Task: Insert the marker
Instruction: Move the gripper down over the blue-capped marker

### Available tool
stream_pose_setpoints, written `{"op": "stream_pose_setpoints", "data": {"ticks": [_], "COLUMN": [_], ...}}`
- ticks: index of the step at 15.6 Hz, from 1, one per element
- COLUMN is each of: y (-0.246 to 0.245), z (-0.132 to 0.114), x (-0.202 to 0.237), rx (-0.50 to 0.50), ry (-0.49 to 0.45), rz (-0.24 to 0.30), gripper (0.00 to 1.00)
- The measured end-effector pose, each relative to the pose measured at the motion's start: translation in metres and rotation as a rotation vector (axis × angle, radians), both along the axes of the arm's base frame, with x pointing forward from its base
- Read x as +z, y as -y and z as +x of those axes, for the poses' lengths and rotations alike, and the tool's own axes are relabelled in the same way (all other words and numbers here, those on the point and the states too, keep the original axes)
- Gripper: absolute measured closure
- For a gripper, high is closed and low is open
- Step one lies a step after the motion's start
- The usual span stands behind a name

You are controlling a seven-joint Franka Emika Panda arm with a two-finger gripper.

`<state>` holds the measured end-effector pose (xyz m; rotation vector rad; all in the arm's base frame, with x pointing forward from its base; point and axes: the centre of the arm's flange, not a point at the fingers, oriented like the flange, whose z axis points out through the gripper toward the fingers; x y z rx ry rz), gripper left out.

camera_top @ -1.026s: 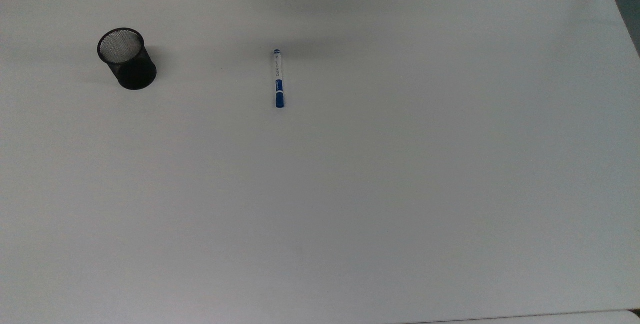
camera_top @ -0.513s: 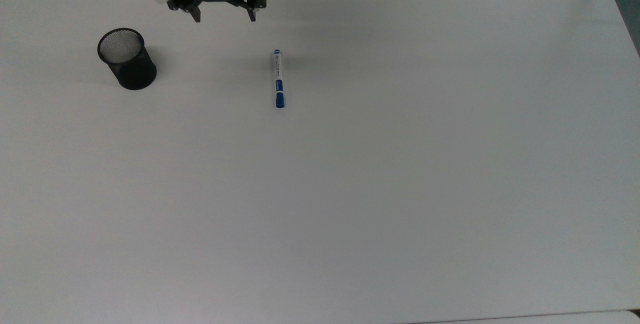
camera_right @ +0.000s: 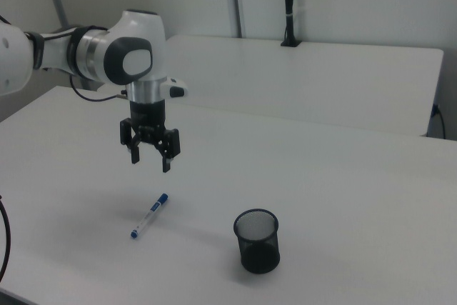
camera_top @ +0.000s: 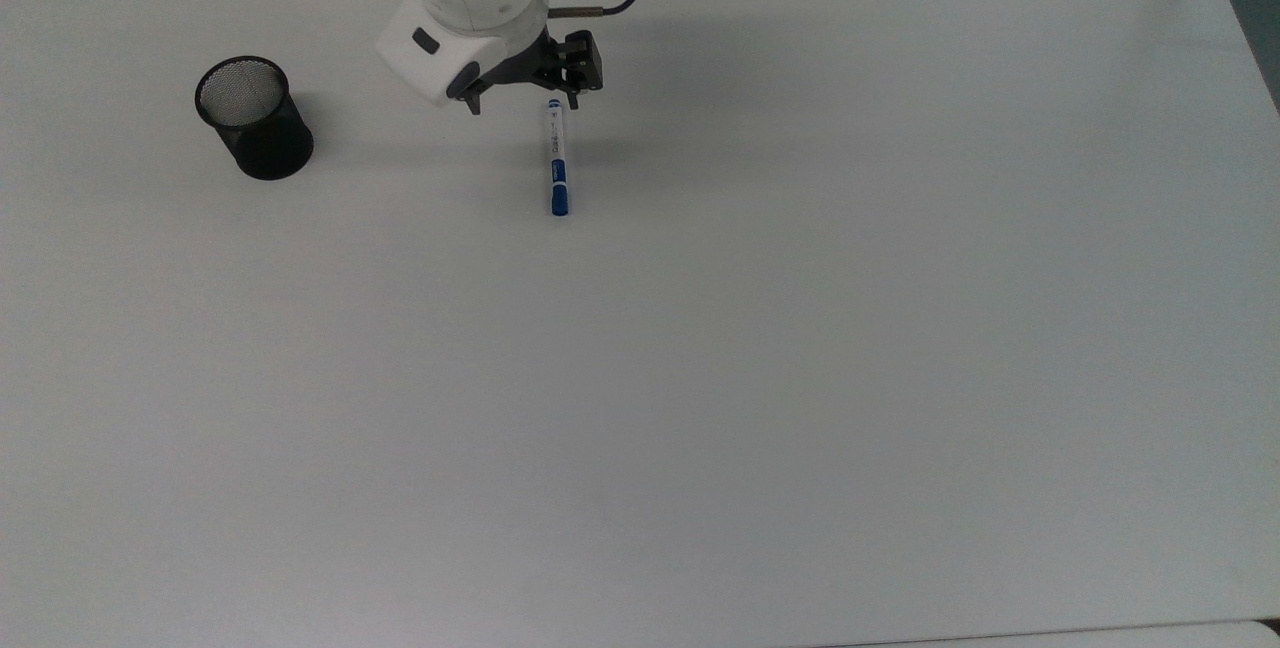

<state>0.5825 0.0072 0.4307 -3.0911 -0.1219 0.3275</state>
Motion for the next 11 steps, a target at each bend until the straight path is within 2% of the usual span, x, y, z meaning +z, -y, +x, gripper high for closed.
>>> {"op": "stream_pose_setpoints", "data": {"ticks": [2, 3, 5, 6, 11], "y": [-0.008, -0.011, -0.016, -0.018, -0.038], "z": [-0.002, -0.002, 0.003, 0.006, 0.019], "x": [-0.02, -0.029, -0.046, -0.055, -0.107], "rx": [0.018, 0.023, 0.01, 0.005, -0.005], "ry": [-0.024, -0.036, -0.033, -0.031, -0.028], "rz": [-0.012, -0.027, -0.053, -0.061, -0.109], "gripper": [0.08, 0.16, 0.19, 0.26, 0.31]}}
